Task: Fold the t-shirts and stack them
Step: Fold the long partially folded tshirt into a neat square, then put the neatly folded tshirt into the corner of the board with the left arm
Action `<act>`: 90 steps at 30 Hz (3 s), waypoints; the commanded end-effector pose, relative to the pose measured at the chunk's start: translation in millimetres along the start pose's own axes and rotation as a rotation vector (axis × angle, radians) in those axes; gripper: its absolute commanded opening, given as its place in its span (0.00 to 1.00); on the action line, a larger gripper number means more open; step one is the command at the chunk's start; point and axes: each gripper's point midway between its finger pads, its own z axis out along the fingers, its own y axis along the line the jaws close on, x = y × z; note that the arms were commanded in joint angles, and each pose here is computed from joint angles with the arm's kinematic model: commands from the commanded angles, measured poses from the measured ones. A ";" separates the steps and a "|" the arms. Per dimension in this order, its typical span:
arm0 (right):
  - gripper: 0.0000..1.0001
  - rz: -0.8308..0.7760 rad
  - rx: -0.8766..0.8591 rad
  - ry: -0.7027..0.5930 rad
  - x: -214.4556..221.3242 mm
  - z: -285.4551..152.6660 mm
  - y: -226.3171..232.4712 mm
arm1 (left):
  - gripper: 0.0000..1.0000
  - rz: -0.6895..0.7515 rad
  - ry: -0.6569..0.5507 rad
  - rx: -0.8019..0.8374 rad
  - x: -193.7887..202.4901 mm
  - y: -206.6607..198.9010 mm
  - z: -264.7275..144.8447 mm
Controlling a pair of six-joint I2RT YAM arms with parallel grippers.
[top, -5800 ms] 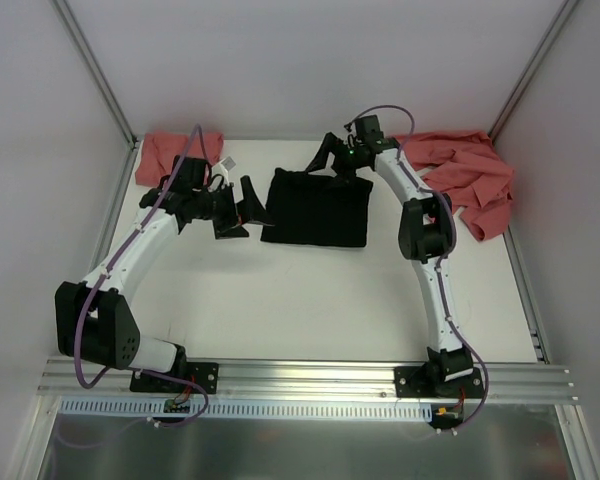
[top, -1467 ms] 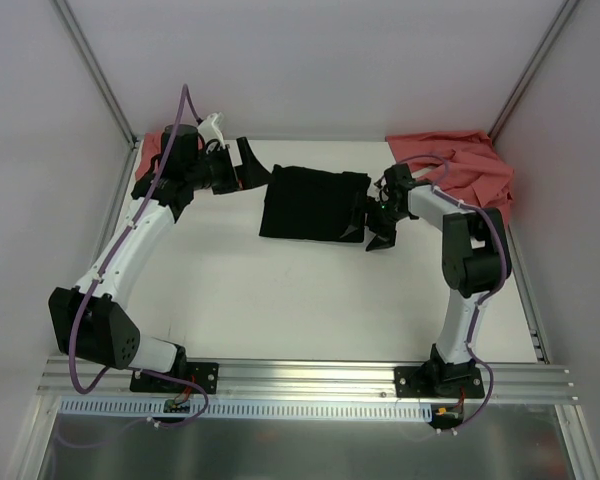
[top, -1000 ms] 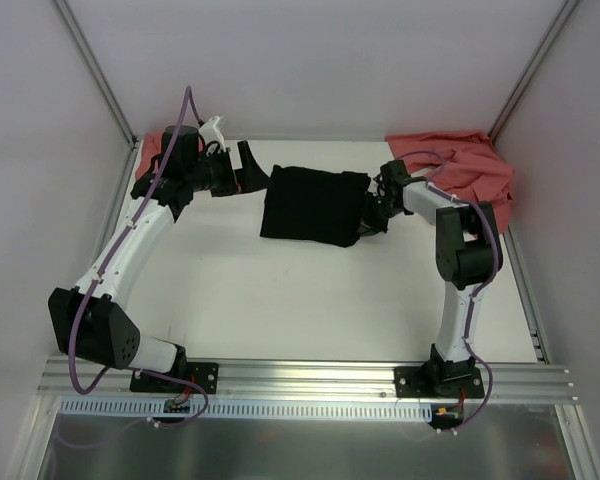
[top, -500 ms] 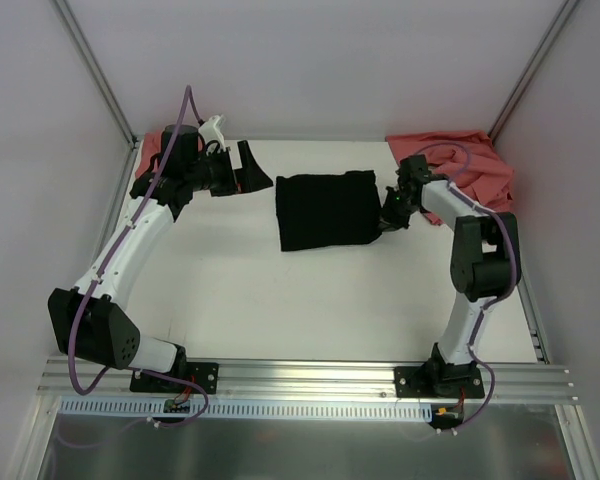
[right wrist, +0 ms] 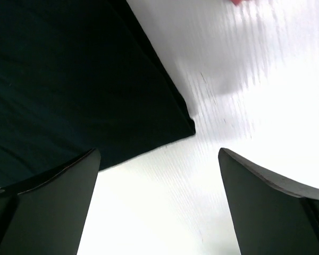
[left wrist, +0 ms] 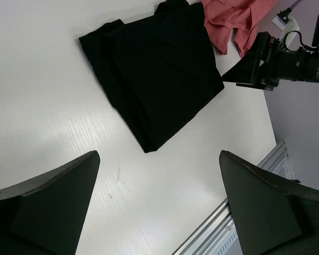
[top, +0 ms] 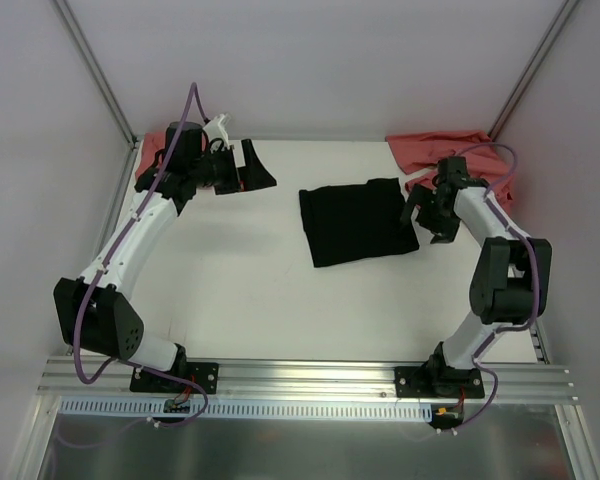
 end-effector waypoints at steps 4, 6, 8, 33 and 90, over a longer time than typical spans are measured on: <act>1.00 -0.057 -0.045 -0.156 -13.0 -84.0 15.7 | 0.99 0.064 0.011 0.097 -1.4 -20.2 -6.3; 1.00 -0.119 -0.095 -0.150 -5.7 -97.8 35.3 | 0.99 0.037 0.052 0.128 10.3 -17.4 1.1; 0.99 -0.229 -0.141 -0.072 20.4 -102.9 64.6 | 0.99 0.001 0.088 0.173 24.8 -14.8 9.8; 1.00 -0.922 0.106 0.167 134.7 -14.5 163.6 | 0.99 -0.091 0.147 0.258 66.9 -8.5 18.8; 0.88 -0.845 0.110 0.298 154.0 41.5 187.3 | 0.99 -0.098 0.183 0.250 67.3 2.6 36.7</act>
